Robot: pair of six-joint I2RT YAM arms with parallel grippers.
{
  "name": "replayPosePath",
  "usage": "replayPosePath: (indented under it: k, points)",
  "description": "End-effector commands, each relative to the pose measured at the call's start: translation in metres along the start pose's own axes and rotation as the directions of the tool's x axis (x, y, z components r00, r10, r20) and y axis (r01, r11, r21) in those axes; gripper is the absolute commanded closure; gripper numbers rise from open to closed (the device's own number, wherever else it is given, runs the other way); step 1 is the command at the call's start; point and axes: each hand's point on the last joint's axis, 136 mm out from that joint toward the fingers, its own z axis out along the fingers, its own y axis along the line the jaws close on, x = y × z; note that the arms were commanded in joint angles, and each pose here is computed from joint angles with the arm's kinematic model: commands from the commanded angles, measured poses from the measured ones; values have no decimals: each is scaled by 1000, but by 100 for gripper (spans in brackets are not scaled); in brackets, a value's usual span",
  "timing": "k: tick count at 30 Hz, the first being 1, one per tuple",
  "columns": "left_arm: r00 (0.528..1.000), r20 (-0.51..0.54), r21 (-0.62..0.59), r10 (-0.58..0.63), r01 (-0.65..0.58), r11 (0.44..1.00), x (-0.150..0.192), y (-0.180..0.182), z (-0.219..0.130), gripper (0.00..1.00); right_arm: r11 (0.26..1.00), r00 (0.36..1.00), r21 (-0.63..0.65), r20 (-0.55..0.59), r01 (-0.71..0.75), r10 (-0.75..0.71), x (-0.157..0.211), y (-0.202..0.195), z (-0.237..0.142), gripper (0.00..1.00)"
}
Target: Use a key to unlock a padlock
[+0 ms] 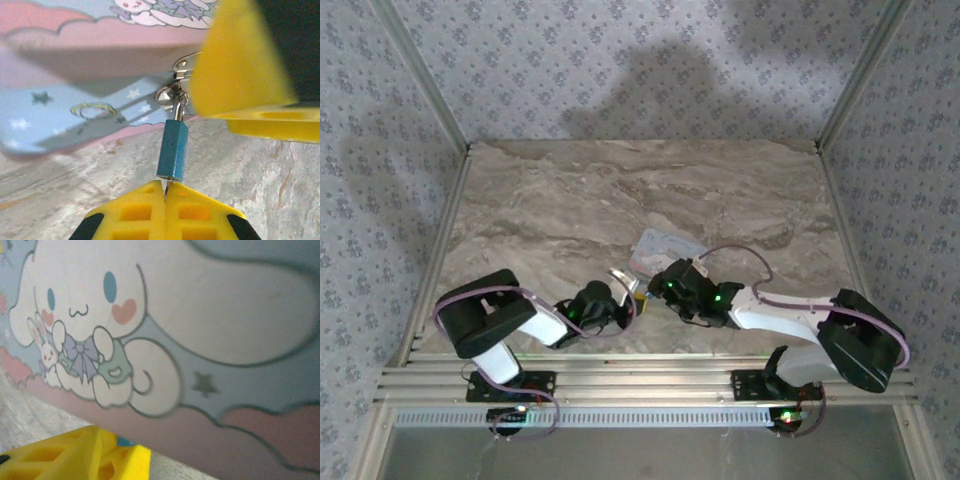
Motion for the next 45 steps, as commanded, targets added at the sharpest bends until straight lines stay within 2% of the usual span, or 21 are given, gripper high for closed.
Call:
replayPosePath:
  k: [1, 6, 16, 23, 29, 32, 34, 36, 40, 42, 45]
  points:
    - [984, -8, 162, -176, 175, 971, -14, -24, -3, 100, 998, 997, -56, 77, -19, 24, -14, 11, -6, 35]
    - [957, -7, 234, -288, 282, 930, -24, -30, -6, 100, 997, 996, -75, 83, -34, 40, -9, 8, -4, 36]
    - [949, -14, 276, -316, 308, 910, -26, -35, -9, 100, 997, 999, -76, 48, -2, 5, 4, 20, 11, 41]
    - [952, -19, 279, -305, 298, 913, -24, -36, -9, 100, 999, 998, -51, 59, 10, -7, 0, 22, 13, 61]
    - [964, -30, 284, -264, 261, 923, -20, -37, -11, 100, 1000, 998, -20, 64, 16, -15, -3, 20, 10, 87]
    - [980, -22, 277, -198, 196, 941, -21, -39, -12, 100, 1000, 998, -15, 60, 25, -25, -4, 24, 8, 100]
    - [996, -1, 230, -93, 91, 969, -21, -41, -12, 100, 1000, 998, -1, 49, 27, -27, -5, 25, 5, 100]
    - [998, 4, 150, 62, -62, 987, -18, -44, -11, 100, 1000, 999, 16, 33, 23, -23, -5, 25, 3, 100]
    - [934, 41, 7, 354, -355, 935, -23, -50, -15, 100, 999, 1000, 40, -1, 13, -13, -4, 25, -2, 100]
    - [904, 35, -38, 427, -426, 904, -25, -48, -16, 100, 999, 1000, 51, -15, 9, -9, -3, 23, -2, 100]
    - [883, 36, -45, 468, -467, 883, -25, -50, -17, 100, 999, 1000, 33, -26, -13, 13, 0, 24, 0, 100]
